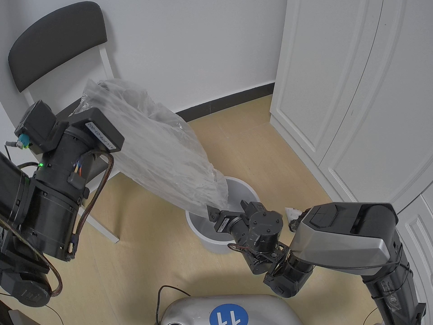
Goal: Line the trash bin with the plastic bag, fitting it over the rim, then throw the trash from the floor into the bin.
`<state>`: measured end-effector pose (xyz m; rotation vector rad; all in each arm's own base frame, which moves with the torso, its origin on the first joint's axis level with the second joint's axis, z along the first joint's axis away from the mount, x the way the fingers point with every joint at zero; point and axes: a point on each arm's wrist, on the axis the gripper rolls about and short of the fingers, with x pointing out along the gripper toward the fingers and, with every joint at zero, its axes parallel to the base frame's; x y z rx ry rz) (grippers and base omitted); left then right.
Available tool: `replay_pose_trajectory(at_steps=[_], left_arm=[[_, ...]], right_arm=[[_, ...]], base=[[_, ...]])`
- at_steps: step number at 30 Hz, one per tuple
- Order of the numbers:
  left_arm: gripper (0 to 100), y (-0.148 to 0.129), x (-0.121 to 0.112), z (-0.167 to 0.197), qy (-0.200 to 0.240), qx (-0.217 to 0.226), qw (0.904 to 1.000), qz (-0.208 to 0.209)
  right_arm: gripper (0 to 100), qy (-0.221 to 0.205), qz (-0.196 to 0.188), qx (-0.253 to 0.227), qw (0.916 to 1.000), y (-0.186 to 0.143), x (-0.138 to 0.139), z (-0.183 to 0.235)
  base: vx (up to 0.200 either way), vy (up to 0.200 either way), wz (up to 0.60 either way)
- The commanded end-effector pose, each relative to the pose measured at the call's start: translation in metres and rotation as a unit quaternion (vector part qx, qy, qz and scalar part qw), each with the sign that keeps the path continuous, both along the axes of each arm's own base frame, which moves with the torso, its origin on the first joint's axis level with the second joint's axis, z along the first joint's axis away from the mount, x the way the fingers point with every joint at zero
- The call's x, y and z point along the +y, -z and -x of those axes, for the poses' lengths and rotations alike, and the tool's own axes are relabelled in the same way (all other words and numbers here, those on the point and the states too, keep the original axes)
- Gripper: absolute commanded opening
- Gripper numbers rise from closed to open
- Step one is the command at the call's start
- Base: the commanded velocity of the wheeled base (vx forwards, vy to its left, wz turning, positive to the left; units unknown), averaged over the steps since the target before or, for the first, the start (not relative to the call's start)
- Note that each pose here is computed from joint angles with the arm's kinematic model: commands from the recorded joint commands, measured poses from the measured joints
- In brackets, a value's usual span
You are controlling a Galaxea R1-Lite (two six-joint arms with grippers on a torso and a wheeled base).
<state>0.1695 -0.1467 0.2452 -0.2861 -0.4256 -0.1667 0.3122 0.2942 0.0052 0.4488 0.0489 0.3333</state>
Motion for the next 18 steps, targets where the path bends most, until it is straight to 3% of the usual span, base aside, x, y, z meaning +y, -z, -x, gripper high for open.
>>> replay_pose_trajectory(at_steps=[1,18], left_arm=[[0,-0.0011,0.0005,0.0005,0.0,-0.002,1.0,0.002],[0,-0.0016,0.0008,0.0008,0.001,-0.003,1.0,0.002]], right_arm=[[100,-0.001,0.001,0.001,1.0,0.0064,-0.0011,-0.0009],[100,0.0,0.0,0.003,1.0,0.0095,-0.0043,-0.005]], base=[[0.0,0.0,0.0],[0.0,0.0,0.0]])
